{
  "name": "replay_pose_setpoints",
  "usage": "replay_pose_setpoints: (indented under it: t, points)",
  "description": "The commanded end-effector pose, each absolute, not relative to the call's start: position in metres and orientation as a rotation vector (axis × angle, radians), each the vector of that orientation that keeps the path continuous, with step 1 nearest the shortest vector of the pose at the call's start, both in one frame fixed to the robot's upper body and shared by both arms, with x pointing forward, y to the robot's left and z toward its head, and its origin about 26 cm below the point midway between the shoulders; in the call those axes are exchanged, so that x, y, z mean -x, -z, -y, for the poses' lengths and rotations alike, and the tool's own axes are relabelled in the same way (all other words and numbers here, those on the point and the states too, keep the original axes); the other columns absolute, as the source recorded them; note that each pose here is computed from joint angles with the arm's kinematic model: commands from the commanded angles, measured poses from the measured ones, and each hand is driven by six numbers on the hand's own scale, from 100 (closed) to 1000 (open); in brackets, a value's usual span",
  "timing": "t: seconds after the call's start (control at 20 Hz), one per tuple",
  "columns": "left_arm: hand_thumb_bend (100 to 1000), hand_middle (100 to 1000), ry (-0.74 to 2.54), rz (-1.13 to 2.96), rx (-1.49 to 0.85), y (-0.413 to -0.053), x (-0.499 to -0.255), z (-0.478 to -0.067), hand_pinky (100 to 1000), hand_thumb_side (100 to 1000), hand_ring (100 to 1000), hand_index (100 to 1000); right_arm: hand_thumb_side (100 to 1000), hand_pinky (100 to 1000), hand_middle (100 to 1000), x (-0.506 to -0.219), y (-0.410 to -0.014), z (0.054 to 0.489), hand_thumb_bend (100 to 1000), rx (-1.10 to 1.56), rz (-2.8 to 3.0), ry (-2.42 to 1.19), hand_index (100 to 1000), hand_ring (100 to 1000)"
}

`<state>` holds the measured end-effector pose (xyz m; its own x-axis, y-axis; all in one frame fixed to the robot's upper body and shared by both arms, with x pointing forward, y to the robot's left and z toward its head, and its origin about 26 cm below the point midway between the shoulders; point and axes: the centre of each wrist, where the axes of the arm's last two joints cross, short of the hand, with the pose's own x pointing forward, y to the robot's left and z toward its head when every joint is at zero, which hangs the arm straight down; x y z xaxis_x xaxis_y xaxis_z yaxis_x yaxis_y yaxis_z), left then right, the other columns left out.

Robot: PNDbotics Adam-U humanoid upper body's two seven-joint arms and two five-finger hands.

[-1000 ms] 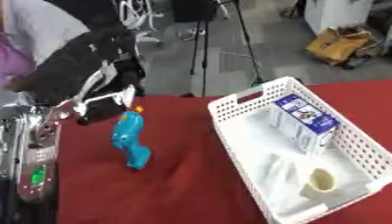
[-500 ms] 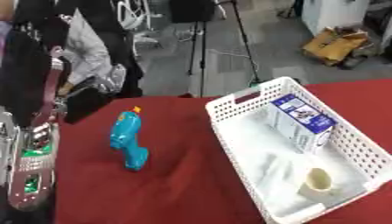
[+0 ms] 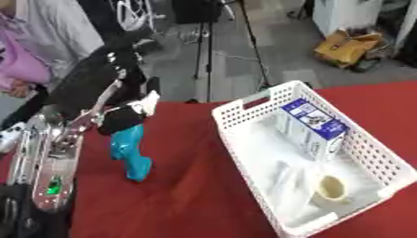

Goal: Pick up objects on the table and place them in the box.

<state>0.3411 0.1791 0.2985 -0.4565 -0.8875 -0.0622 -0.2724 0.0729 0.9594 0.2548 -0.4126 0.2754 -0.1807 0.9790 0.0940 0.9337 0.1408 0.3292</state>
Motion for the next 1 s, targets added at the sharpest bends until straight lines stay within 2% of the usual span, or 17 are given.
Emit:
replay_pose_setpoints:
  t: [0.05,0.1,0.15,0.4,0.55,0.75,0.85,0.9,0.95,1.0]
  points:
    - [100,1000,1.458,1.741,-1.094,-0.314,-0.331,-0.177,895,770,995,1000,510,684,431,-0.251,-0.286,0.412,100,-1.87,-2.243,-0.464,450,546]
    - [100,1000,1.467,1.735,-1.084,-0.313,-0.332,-0.176,895,770,995,1000,510,684,431,-0.251,-0.287,0.413,100,-1.869,-2.243,-0.463,450,546]
    - [100,1000,1.474,1.733,-1.071,-0.312,-0.334,-0.176,899,834,1000,1000,534,684,431,-0.251,-0.287,0.413,100,-1.867,-2.243,-0.462,450,547]
    - [100,1000,1.445,1.786,-0.929,-0.303,-0.34,-0.183,922,847,1000,1000,535,684,431,-0.251,-0.286,0.413,100,-1.868,-2.243,-0.459,450,547]
    - [100,1000,1.458,1.719,-0.924,-0.296,-0.351,-0.182,876,894,1000,1000,534,684,431,-0.251,-0.286,0.413,100,-1.867,-2.245,-0.46,448,547]
    - [100,1000,1.462,1.621,-0.964,-0.297,-0.368,-0.182,876,873,1000,1000,530,685,430,-0.251,-0.285,0.412,100,-1.868,-2.248,-0.459,447,546]
    - [100,1000,1.45,1.551,-0.996,-0.298,-0.378,-0.185,706,843,876,1000,526,685,430,-0.251,-0.285,0.412,100,-1.87,-2.25,-0.458,446,547]
    - [100,961,1.44,1.504,-1.015,-0.297,-0.382,-0.188,586,873,776,950,526,686,430,-0.251,-0.284,0.412,100,-1.873,-2.25,-0.457,446,547]
    - [100,961,1.433,1.47,-1.029,-0.296,-0.386,-0.189,586,873,776,950,526,686,430,-0.251,-0.284,0.412,100,-1.875,-2.249,-0.457,446,547]
    - [100,972,1.407,1.421,-1.05,-0.294,-0.388,-0.194,470,832,728,1000,524,687,430,-0.251,-0.284,0.412,100,-1.878,-2.249,-0.457,444,547]
